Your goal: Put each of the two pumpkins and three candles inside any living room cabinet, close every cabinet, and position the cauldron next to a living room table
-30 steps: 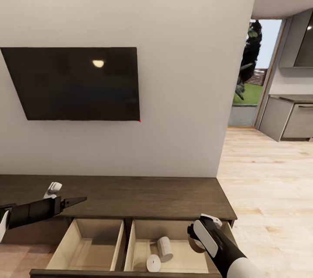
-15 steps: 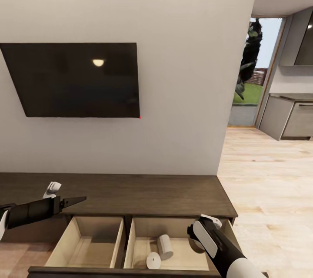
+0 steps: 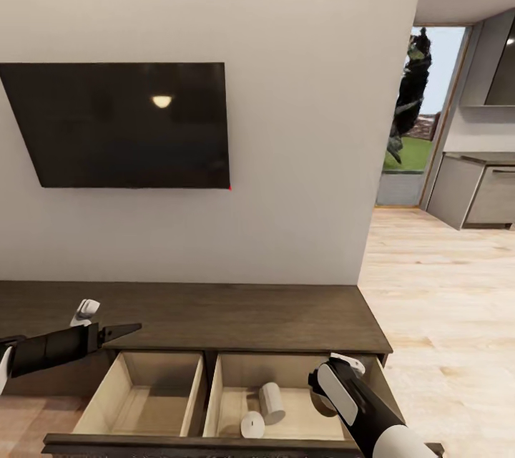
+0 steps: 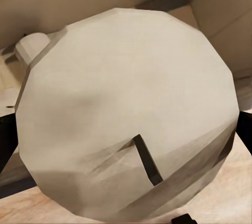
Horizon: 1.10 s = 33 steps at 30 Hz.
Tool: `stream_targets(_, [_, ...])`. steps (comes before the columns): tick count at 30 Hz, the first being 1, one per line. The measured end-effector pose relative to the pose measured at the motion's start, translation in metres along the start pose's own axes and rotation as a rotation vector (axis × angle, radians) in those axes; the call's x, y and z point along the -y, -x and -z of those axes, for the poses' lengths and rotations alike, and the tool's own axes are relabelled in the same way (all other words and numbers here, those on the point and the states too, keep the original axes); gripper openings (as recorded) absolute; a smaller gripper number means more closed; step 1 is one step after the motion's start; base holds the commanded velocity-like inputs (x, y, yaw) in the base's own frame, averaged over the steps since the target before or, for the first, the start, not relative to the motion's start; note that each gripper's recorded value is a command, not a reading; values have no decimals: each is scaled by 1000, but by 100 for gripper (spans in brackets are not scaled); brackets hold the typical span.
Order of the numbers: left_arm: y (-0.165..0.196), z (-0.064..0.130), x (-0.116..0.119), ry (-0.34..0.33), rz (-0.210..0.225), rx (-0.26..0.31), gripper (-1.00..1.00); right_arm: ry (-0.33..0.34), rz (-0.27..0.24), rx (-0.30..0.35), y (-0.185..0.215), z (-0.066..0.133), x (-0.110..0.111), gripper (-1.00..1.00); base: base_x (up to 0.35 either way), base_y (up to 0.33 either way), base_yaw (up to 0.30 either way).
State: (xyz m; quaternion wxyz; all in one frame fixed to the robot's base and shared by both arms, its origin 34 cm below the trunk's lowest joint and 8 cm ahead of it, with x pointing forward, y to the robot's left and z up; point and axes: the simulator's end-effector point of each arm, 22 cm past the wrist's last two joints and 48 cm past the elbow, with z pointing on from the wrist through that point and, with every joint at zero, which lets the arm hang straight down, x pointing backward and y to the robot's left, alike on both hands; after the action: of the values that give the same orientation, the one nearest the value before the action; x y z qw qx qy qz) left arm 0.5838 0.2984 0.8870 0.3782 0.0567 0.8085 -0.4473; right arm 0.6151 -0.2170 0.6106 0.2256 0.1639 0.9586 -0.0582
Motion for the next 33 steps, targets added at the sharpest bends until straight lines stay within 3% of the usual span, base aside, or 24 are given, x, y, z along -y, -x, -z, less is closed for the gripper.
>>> stream_targets(5, [-6, -2, -3, -12, -1, 0, 100, 0, -14, 22, 0, -8, 0, -100, 0, 0, 0])
stream_targets(11, [-15, -3, 12, -114, -2, -4, 100, 2, -29, 41, -2, -17, -1, -100, 0, 0, 0])
stream_targets(27, [-33, -7, 0, -128, 0, -1, 100, 2, -31, 45, -14, -37, 0, -100, 0, 0, 0])
stream_targets(33, [-33, -6, -1, -126, 0, -2, 100, 101, -30, 50, -11, -36, -19, -100, 0, 0, 0])
